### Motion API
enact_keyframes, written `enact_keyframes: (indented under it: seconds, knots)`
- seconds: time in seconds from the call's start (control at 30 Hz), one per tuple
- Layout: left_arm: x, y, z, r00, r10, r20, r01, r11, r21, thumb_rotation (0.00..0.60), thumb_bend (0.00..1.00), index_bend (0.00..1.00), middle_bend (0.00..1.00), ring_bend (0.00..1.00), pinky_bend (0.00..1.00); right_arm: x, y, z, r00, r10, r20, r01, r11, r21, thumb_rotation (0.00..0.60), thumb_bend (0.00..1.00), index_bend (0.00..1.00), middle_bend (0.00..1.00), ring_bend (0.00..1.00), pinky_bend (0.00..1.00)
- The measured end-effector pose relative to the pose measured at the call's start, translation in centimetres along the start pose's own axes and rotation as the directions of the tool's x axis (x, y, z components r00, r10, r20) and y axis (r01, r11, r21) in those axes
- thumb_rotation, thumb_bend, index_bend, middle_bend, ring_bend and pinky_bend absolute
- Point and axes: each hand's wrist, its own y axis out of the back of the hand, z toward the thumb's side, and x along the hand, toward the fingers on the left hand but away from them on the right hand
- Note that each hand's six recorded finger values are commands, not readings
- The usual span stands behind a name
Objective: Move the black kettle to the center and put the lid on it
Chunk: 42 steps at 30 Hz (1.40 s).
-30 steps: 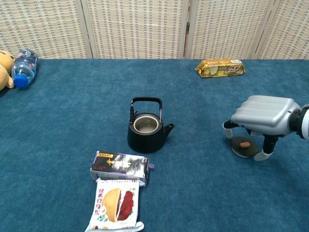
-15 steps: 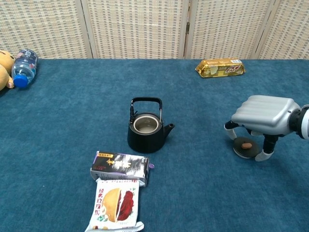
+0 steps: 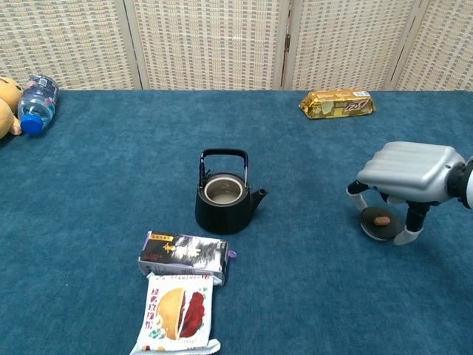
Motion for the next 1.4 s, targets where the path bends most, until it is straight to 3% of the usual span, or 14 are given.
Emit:
enact_keyframes:
  seconds: [0.6,1.07,1.4]
  knots:
    - [0.1,-0.3,0.3,1.000,-0.005,0.002,0.005,1.000,0.015,0.600,0.56,0.58,0.58,0.42,0.58,2.2,2.5,-1.3,0.997,-0.061,0.036,0.062,0.998,-0.015,0.600,0.12,0.47,1.00,1.00,1.00]
    - [0.2,-0.6,0.7,1.000,-0.021,0.021,0.021,1.000,0.013,0.600,0.56,0.58,0.58,0.42,0.58,3.7,7.7,-1.6,0.985,-0.164,0.059,0.165,0.986,-0.012,0.600,0.13,0.48,1.00,1.00,1.00]
    - [0.1,-0.7,1.0,0.999,-0.029,0.042,0.028,0.999,0.016,0.600,0.56,0.58,0.58,0.42,0.58,3.1,11.1,-0.5,0.978,-0.207,0.040,0.208,0.978,-0.017,0.600,0.13,0.48,1.00,1.00,1.00]
